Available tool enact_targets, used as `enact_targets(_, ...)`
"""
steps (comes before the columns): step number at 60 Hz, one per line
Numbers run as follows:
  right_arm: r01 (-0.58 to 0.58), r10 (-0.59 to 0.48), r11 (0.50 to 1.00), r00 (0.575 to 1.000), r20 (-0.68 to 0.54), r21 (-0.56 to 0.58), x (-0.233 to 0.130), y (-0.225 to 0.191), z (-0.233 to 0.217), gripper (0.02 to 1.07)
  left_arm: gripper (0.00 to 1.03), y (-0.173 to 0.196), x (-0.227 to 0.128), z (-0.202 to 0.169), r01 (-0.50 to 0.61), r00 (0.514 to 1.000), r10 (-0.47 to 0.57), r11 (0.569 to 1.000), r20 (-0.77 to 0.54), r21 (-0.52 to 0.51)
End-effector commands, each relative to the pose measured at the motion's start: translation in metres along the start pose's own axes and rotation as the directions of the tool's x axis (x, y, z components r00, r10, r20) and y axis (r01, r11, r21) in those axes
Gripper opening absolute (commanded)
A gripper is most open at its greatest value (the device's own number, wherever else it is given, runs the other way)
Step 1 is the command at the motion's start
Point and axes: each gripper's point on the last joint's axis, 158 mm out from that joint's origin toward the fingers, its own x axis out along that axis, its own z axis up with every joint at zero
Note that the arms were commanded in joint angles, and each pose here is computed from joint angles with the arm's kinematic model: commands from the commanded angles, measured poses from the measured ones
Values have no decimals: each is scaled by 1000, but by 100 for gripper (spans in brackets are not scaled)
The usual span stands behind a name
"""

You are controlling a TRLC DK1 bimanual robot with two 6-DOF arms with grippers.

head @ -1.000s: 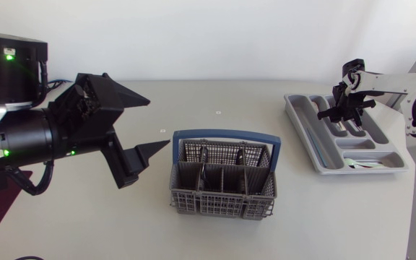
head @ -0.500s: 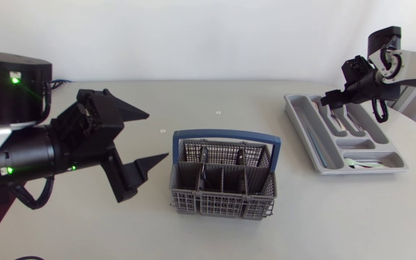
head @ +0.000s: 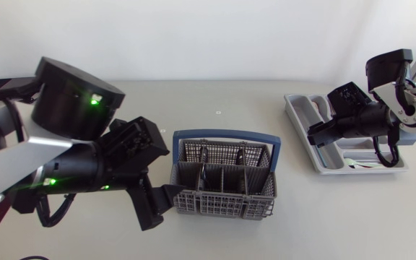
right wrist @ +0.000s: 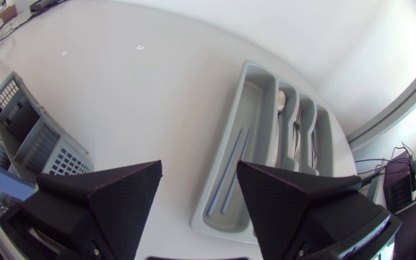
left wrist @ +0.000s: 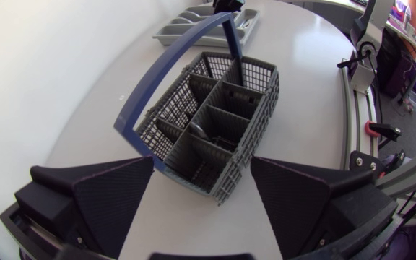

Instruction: Sort the cutlery from the basket into the organizer compartments.

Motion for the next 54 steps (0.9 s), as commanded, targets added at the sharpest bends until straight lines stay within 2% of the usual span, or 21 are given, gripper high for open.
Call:
enact_targets(1,-33,33,999,999,6,-26,-5,18,-9,78,88,-2,1,18,6,1000,-6,1000,-4,-20)
enact_targets(7,-91,92,995,996,6,-48,-7,37,-19,78,84,-6,13,10,14,999,-14,1000,-49,-15)
enact_targets(18,-150,148,982,989,-20,-119,-13,67,-41,78,84,-15,40,-35,19,982,-19,1000,-188,-3)
enact_targets(38,-285,271,935,958,-90,-213,-15,126,-55,78,84,-12,59,-54,-13,977,14,1000,-213,6)
enact_targets(54,-338,319,914,940,-118,-223,-4,156,-40,78,85,31,69,-59,-106,979,104,994,-175,-1)
